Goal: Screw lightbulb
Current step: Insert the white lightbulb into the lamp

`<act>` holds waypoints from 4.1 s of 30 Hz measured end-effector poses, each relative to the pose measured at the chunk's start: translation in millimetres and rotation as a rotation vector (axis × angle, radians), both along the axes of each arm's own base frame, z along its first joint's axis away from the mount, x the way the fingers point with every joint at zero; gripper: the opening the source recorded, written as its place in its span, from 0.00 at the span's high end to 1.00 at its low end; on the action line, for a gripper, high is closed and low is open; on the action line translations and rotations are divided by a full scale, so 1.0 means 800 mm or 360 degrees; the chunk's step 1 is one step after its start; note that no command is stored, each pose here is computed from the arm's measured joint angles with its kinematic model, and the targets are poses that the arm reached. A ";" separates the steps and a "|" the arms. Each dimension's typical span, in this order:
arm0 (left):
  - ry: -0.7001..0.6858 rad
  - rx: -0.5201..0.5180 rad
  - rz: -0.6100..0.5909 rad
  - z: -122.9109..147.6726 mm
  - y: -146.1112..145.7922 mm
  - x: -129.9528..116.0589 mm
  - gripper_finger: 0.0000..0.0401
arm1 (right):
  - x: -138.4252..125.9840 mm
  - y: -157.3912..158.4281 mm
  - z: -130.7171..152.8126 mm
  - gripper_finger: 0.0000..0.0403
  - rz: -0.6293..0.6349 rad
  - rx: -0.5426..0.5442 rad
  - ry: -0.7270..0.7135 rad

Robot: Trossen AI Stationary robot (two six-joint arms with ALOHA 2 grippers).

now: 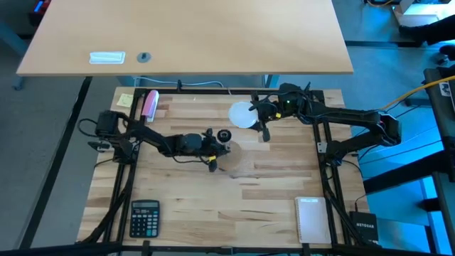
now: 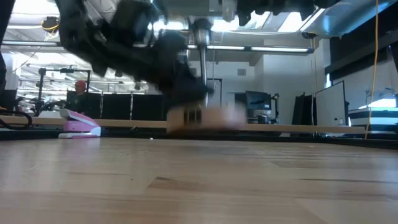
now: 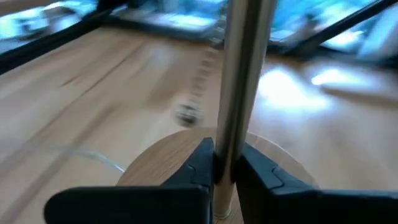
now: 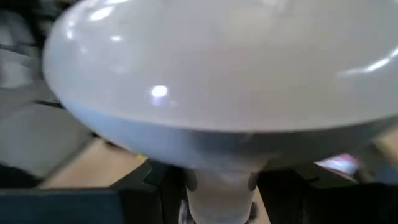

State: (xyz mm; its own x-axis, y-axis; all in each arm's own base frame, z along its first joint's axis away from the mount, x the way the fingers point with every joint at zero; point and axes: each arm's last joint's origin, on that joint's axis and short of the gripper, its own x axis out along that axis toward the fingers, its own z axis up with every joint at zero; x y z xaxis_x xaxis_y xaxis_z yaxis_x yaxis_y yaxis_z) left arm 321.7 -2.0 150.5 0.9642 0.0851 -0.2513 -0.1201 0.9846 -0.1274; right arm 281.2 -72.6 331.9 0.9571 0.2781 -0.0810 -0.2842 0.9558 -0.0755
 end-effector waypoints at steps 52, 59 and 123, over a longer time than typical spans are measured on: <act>0.0061 -0.0101 -0.0389 0.057 -0.056 0.019 0.93 | 0.072 0.038 -0.011 0.59 0.0634 0.0427 0.0088; 0.0059 -0.0130 -0.0294 0.058 -0.053 0.020 0.93 | 0.073 0.037 -0.013 0.59 0.0560 0.0387 0.0093; 0.0396 0.0229 0.0837 0.084 -0.034 0.024 0.72 | 0.080 0.065 -0.046 0.60 -0.0497 -0.0002 0.0307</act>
